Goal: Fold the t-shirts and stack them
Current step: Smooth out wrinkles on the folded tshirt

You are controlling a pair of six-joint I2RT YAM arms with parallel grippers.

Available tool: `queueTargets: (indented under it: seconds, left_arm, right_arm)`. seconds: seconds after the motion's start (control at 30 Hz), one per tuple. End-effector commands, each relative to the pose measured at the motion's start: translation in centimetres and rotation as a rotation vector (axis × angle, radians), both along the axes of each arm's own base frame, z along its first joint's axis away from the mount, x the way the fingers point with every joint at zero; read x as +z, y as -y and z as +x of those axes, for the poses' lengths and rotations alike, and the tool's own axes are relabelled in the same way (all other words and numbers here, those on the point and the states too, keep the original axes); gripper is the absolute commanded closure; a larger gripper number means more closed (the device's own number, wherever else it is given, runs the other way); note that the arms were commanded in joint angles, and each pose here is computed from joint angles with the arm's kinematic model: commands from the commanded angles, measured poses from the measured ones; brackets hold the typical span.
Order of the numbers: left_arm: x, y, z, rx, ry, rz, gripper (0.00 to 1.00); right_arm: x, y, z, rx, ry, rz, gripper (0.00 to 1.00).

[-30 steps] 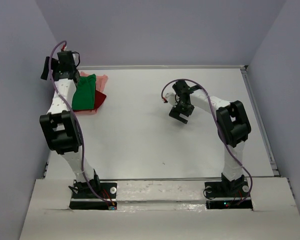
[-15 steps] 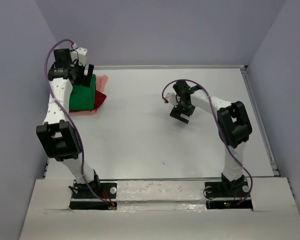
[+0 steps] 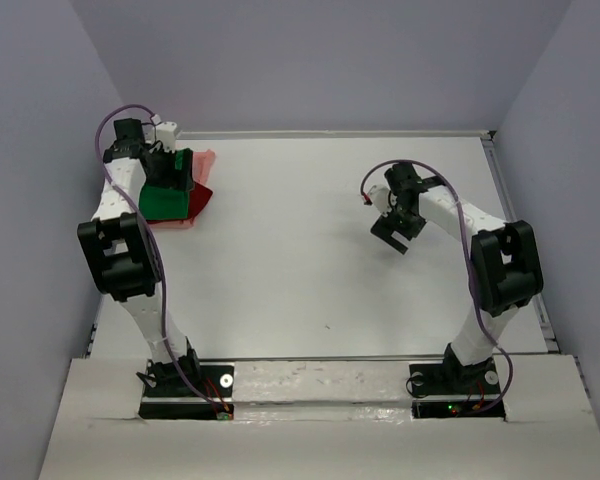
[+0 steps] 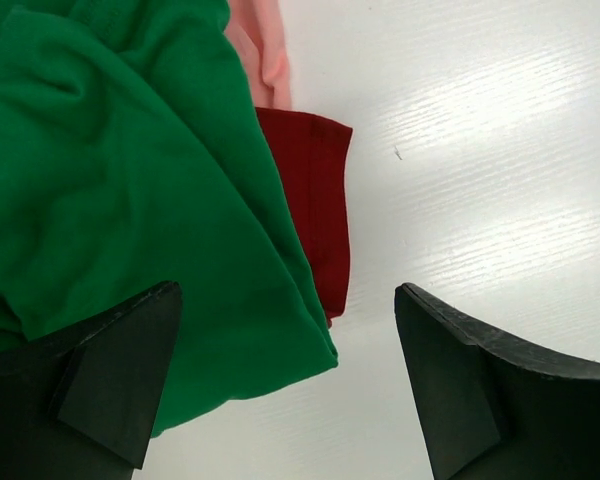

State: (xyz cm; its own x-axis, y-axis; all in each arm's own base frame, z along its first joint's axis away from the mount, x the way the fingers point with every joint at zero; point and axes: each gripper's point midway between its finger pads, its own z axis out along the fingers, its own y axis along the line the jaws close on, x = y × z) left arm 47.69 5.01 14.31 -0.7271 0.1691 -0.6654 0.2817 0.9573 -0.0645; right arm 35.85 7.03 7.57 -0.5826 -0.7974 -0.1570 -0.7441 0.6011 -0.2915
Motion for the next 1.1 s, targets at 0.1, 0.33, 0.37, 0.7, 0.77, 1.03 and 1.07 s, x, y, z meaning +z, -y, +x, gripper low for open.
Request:
queueTargets:
  seconds: [0.1,0.33,0.37,0.7,0.77,1.03,1.07]
  left_arm:
    - [3.5,-2.2,0.2,-0.015,0.076,-0.082,0.03]
    - [5.6,-5.8,-0.7,0.015,0.100,-0.129,0.02]
    - [5.8,-6.5,-0.7,0.027,0.103,-0.131,0.02]
    - [3.6,-8.5,-0.4,0.032,0.062,-0.227,0.03]
    - [3.5,-8.5,-0.3,0.031,0.064,-0.230,0.03]
    - [3.1,-9.9,0.9,0.074,0.085,-0.187,0.03]
    - [2.9,-10.2,1.1,0.087,0.087,-0.180,0.03]
  right_arm:
    - [-0.3,2.9,-1.6,-0.100,-0.011,0.002,0.00]
    - [-0.7,3.1,-1.0,-0.113,-0.019,-0.006,0.00]
    - [-0.8,3.0,-0.9,-0.115,-0.027,-0.005,0.00]
    - [-1.0,2.9,-0.7,-0.117,-0.039,-0.003,0.00]
    - [-1.1,2.9,-0.8,-0.117,-0.043,-0.004,0.00]
    - [-2.0,2.9,-0.9,-0.121,-0.069,-0.012,0.00]
    - [-2.1,2.9,-0.9,-0.121,-0.072,-0.013,0.00]
